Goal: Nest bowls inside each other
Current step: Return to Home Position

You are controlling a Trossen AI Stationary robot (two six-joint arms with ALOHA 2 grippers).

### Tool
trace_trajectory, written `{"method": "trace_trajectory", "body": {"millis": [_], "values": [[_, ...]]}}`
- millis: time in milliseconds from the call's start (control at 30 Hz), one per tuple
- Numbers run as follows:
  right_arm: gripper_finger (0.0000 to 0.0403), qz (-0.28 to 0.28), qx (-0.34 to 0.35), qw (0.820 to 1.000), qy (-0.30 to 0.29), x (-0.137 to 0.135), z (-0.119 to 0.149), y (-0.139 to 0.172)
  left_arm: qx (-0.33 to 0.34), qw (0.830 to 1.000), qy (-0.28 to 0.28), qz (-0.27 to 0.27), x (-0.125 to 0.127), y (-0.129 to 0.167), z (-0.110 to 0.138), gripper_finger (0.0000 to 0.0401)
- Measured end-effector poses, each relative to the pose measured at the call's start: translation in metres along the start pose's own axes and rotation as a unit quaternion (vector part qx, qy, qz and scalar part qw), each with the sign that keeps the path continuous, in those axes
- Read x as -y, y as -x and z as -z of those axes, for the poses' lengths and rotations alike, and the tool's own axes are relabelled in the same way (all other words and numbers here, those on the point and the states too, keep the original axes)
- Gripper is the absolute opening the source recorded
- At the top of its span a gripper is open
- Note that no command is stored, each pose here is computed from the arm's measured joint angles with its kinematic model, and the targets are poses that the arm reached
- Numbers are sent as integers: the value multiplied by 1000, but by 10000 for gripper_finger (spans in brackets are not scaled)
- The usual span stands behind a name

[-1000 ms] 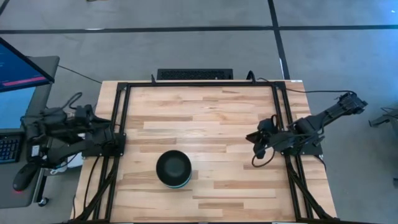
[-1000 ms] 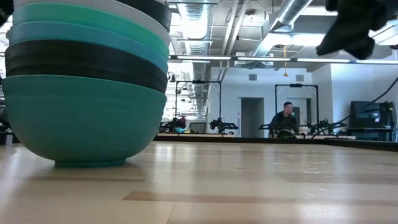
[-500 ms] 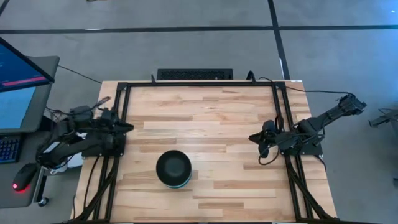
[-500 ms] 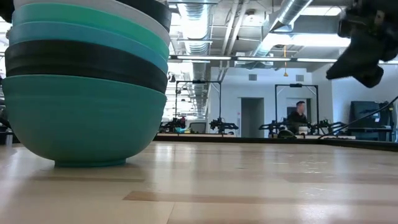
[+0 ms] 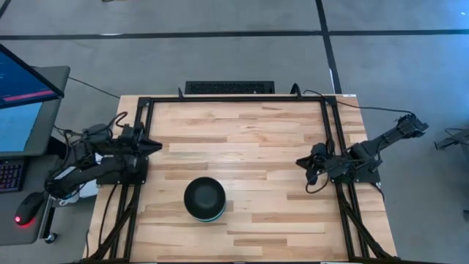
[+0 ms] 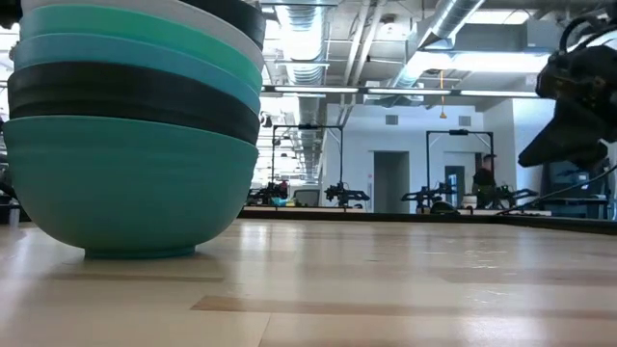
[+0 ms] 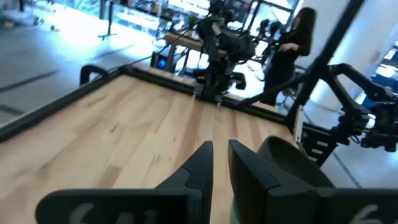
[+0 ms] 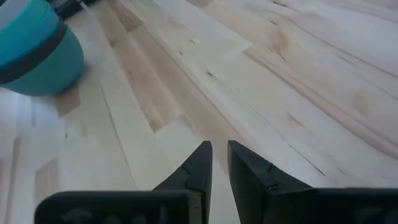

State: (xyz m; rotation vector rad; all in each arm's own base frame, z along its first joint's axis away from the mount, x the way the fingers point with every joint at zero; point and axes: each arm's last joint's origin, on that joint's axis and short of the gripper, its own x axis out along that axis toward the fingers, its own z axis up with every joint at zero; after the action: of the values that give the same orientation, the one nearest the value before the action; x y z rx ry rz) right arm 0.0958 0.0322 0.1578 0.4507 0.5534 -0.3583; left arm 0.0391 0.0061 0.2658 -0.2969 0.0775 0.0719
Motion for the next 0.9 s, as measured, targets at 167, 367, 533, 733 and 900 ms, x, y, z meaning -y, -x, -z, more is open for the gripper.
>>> {"method": "trace_trajectory", "body": {"millis": [167, 367, 533, 733, 900], "values": [[74, -2, 5, 1000, -3, 8, 10, -3, -17, 999, 37, -8, -12, -17, 20, 41], [74, -7, 24, 1000, -6, 9, 8, -1, 25, 997, 56, 35, -30, -47, 52, 41], [74, -8, 25, 1000, -6, 9, 8, -1, 34, 996, 75, 43, -41, -59, 76, 41], [74, 1, 33, 999, -1, 10, 8, -1, 45, 997, 51, 44, -41, -61, 76, 41], [74, 2, 34, 999, 3, 10, 8, -1, 41, 997, 59, 37, -43, -62, 78, 41]]}}
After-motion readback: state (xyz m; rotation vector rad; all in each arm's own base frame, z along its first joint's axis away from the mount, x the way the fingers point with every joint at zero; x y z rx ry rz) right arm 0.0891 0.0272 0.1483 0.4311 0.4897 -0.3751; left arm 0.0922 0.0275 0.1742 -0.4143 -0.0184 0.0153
